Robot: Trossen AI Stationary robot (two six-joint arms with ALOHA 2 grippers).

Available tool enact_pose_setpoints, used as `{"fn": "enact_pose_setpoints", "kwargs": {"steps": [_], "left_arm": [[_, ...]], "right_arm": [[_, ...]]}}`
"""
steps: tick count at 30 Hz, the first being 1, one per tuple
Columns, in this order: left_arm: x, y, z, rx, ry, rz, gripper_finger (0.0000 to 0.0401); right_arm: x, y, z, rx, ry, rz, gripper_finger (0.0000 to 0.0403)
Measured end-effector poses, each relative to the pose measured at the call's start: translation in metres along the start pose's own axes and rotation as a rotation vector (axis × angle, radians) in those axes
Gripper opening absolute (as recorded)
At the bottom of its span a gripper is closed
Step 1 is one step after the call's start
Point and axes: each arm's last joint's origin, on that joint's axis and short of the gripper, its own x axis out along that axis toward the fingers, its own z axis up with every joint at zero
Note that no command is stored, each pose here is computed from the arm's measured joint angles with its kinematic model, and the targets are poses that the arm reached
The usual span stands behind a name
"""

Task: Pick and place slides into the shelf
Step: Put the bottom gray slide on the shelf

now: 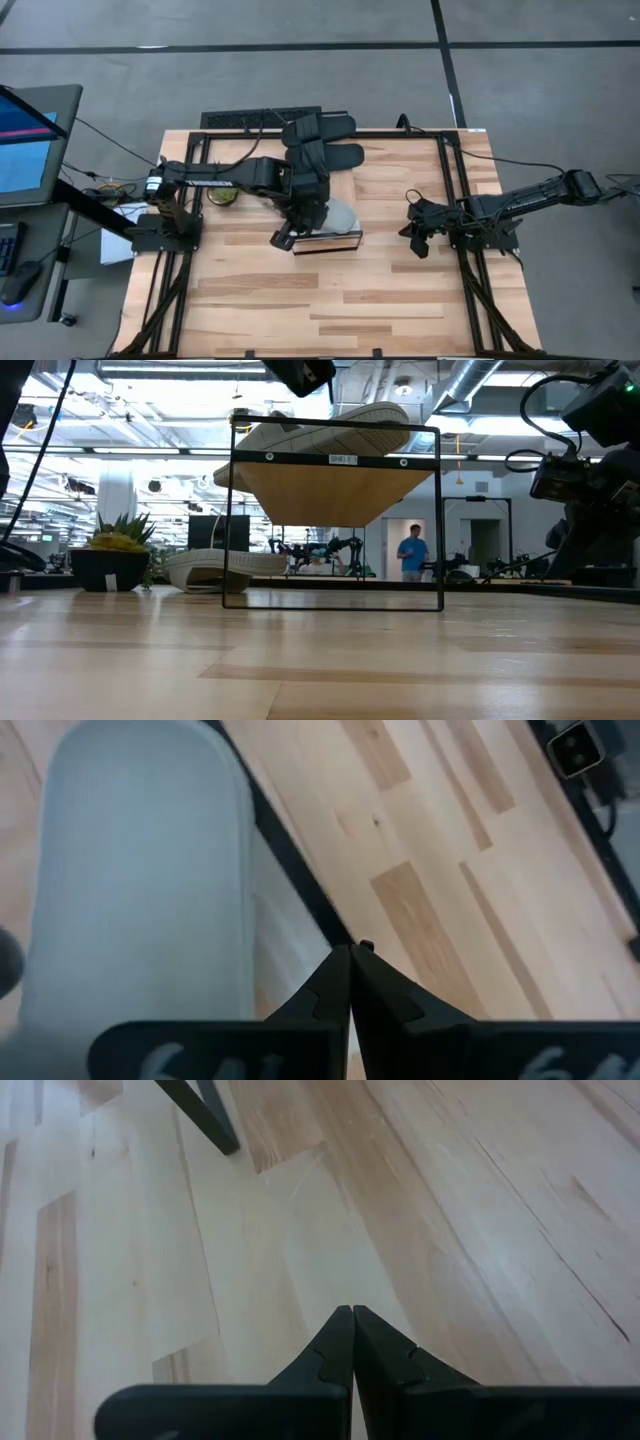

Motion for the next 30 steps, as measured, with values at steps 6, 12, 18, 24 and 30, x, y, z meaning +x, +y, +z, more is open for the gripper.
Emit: {"fn": "enact_pose_setpoints", "kwargs": {"steps": [6, 12, 18, 24, 30], "left_arm": [[0.008, 0.004, 0.002, 0.007, 0.018, 0.030, 0.0000], [0.021, 0.010, 0.005, 0.022, 0.030, 0.051, 0.0000], [0.030, 0.015, 0.003, 0.034, 0.092, 0.096, 0.0000], [0.023, 0.026, 0.006, 0.065, 0.098, 0.252, 0.0000], [0.001, 0.042, 0.013, 0.060, 0.054, 0.417, 0.0000]], "right_arm": [[0.000, 0.000, 0.000, -0.001, 0.004, -0.002, 0.0000], [0.000, 0.000, -0.001, -0.001, 0.006, -0.004, 0.0000], [0.000, 0.000, -0.001, -0.008, 0.007, -0.005, 0.0000], [0.000, 0.000, -0.001, -0.008, 0.008, -0.005, 0.0000], [0.000, 0.000, -0.001, -0.008, 0.007, -0.004, 0.0000]]}}
